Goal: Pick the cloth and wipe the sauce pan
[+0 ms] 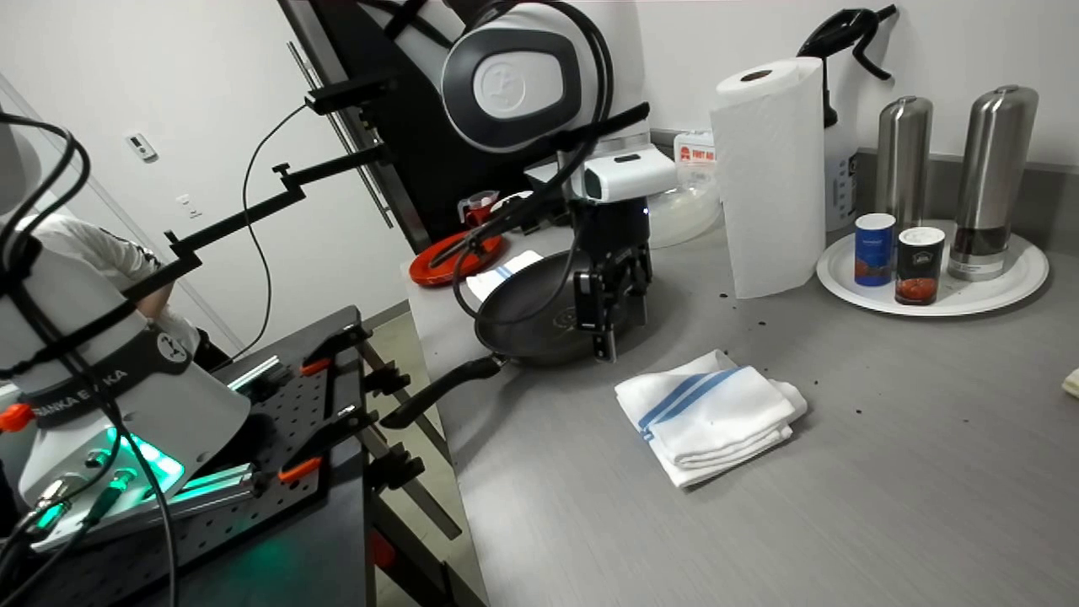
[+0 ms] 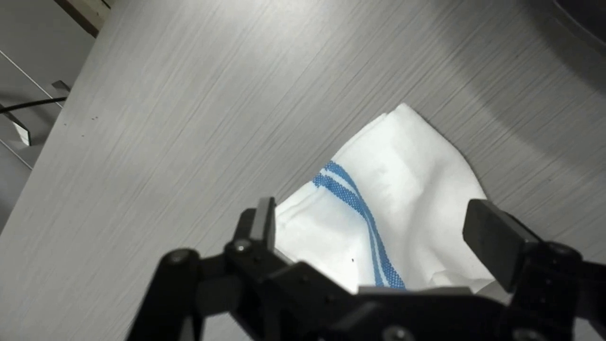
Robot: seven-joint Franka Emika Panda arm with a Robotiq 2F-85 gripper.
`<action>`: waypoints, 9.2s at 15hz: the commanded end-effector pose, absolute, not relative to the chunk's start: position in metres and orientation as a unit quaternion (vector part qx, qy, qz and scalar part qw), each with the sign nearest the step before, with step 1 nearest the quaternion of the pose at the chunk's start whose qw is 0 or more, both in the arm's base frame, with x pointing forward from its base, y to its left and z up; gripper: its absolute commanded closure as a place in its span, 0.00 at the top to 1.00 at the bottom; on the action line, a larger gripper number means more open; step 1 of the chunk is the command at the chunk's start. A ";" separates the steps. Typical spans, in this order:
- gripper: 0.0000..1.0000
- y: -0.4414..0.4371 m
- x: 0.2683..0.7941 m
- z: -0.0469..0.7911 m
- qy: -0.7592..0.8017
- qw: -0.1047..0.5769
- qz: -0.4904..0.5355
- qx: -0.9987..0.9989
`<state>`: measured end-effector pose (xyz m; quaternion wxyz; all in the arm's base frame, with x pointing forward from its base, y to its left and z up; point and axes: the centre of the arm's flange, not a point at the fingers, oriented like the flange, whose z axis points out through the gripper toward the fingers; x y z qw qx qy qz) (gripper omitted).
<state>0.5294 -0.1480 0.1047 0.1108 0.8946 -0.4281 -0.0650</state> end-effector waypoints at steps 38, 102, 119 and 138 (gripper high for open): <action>1.00 -0.214 0.568 -0.004 -0.480 0.020 -0.064 0.874; 0.04 -0.204 0.566 0.018 -0.467 0.022 -0.101 0.878; 0.04 -0.094 0.582 0.110 -0.363 0.017 -0.045 0.930; 0.04 0.044 0.514 0.086 -0.264 0.008 -0.118 0.957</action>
